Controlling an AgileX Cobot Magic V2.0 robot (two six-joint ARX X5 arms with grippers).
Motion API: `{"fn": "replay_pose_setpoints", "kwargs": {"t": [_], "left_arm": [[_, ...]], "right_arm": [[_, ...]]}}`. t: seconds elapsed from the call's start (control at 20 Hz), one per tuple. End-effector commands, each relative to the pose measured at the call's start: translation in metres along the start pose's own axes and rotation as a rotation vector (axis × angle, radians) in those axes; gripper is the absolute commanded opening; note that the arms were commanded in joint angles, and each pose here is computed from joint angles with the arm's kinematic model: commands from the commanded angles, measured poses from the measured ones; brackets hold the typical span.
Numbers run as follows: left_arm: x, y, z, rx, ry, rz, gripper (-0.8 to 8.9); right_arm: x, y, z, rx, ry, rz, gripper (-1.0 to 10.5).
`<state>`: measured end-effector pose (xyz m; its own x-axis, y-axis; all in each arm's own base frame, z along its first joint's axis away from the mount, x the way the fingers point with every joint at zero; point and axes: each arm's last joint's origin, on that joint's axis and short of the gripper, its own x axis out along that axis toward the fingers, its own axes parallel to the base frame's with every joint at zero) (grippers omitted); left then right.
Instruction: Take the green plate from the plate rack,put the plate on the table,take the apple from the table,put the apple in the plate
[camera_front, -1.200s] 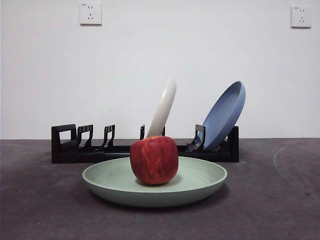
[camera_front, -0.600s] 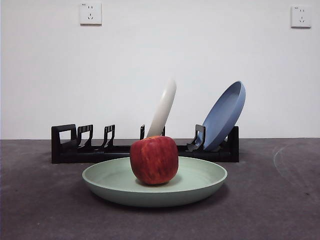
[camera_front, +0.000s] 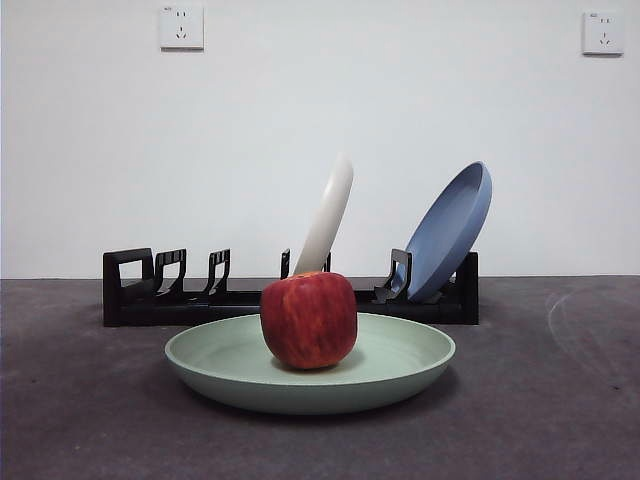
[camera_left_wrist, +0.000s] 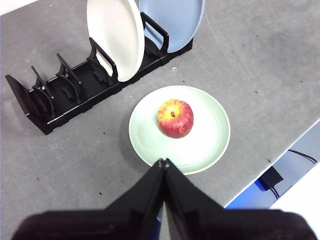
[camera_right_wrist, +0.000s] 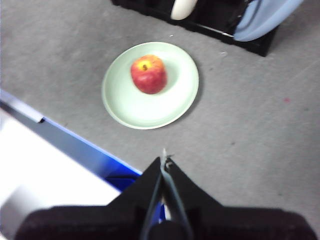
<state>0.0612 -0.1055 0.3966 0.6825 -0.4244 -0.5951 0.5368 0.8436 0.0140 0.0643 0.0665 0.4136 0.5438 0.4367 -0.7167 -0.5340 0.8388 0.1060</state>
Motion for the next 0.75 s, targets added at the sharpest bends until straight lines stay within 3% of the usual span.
{"fn": "replay_pose_setpoints", "kwargs": {"t": [0.05, 0.5, 0.65, 0.75], "left_arm": [[0.001, 0.0, 0.0, 0.011, 0.0, 0.002, -0.04], [0.0, 0.002, 0.0, 0.003, -0.006, 0.009, -0.04], [-0.006, 0.017, -0.001, -0.055, -0.026, 0.041, -0.04], [-0.011, 0.032, 0.002, -0.185, -0.085, 0.064, -0.04]], "right_arm": [[0.002, -0.002, -0.003, 0.012, 0.018, -0.048, 0.0], [0.002, -0.003, -0.002, 0.011, 0.005, -0.095, 0.0], [0.002, -0.003, -0.002, 0.011, 0.005, -0.095, 0.0], [0.002, -0.003, -0.002, 0.011, 0.005, -0.095, 0.0]]}}
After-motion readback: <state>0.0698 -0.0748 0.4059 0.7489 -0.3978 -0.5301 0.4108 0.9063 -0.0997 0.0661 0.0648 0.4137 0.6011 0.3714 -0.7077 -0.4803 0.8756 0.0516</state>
